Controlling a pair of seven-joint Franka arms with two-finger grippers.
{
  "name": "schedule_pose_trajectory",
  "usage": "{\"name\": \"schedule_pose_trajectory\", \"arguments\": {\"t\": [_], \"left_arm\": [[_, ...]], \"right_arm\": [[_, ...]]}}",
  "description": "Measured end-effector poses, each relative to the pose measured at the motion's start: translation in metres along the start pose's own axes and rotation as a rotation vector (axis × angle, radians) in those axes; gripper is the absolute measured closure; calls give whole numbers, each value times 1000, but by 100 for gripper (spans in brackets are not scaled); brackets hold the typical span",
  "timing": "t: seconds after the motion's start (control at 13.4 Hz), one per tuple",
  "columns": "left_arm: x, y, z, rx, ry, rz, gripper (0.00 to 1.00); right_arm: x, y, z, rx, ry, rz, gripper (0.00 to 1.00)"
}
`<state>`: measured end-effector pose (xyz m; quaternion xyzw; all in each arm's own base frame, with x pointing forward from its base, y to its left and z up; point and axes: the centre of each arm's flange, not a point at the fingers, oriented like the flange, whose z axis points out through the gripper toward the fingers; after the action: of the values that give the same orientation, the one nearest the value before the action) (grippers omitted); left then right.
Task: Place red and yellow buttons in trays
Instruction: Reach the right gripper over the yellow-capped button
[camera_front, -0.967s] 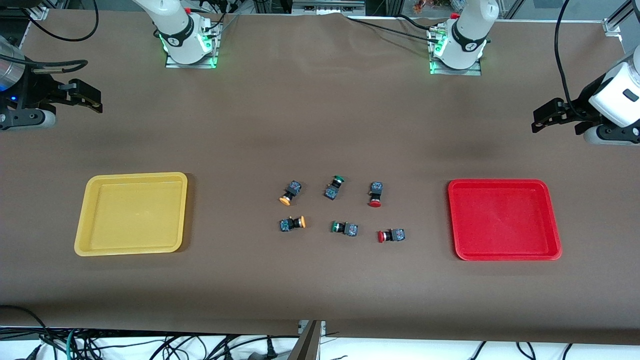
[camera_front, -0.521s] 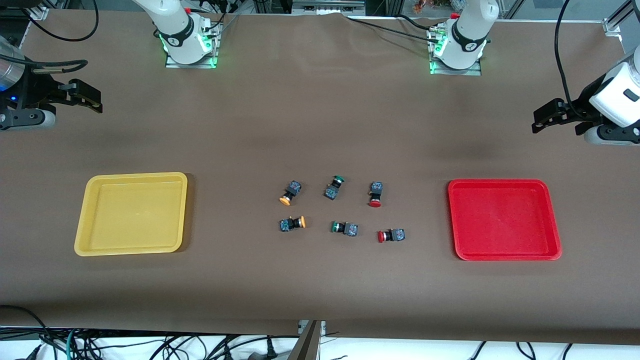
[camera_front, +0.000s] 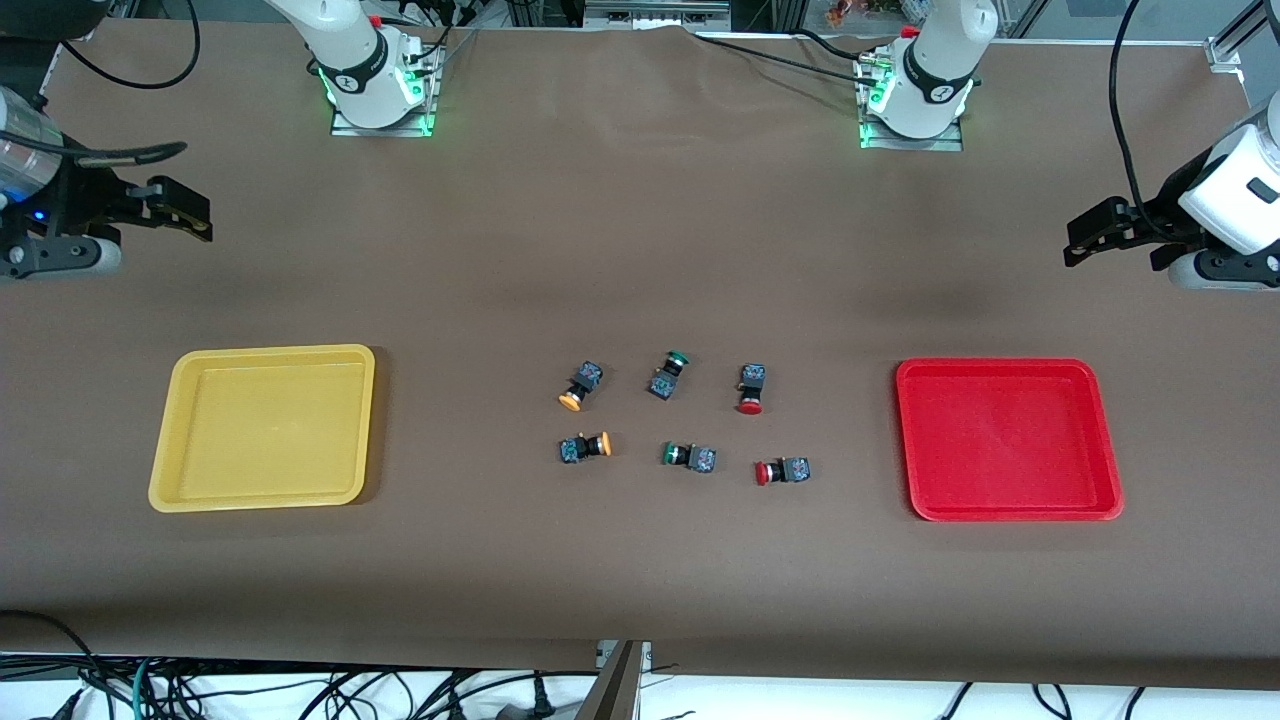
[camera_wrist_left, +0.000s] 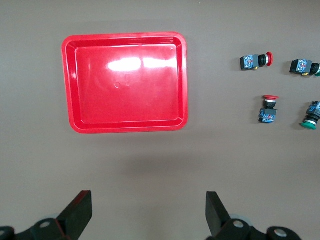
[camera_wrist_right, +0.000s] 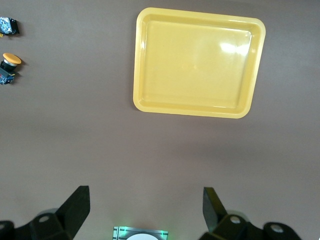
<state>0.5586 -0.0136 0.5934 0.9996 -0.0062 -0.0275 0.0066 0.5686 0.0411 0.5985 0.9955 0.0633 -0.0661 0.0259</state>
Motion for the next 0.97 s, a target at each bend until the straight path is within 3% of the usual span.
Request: {"name": "schedule_pose_trajectory", "arguments": {"t": [0.37,0.6,0.97], "left_arm": [[1,0,-1,0,6,0,0],[1,0,-1,0,7,0,0],[1,0,-1,0,7,0,0]], "right_arm": [[39,-10,61,3,-85,-20,0],[69,-25,99,20,-79,-40,0],[112,-92,159,23,-27,-122,0]]}}
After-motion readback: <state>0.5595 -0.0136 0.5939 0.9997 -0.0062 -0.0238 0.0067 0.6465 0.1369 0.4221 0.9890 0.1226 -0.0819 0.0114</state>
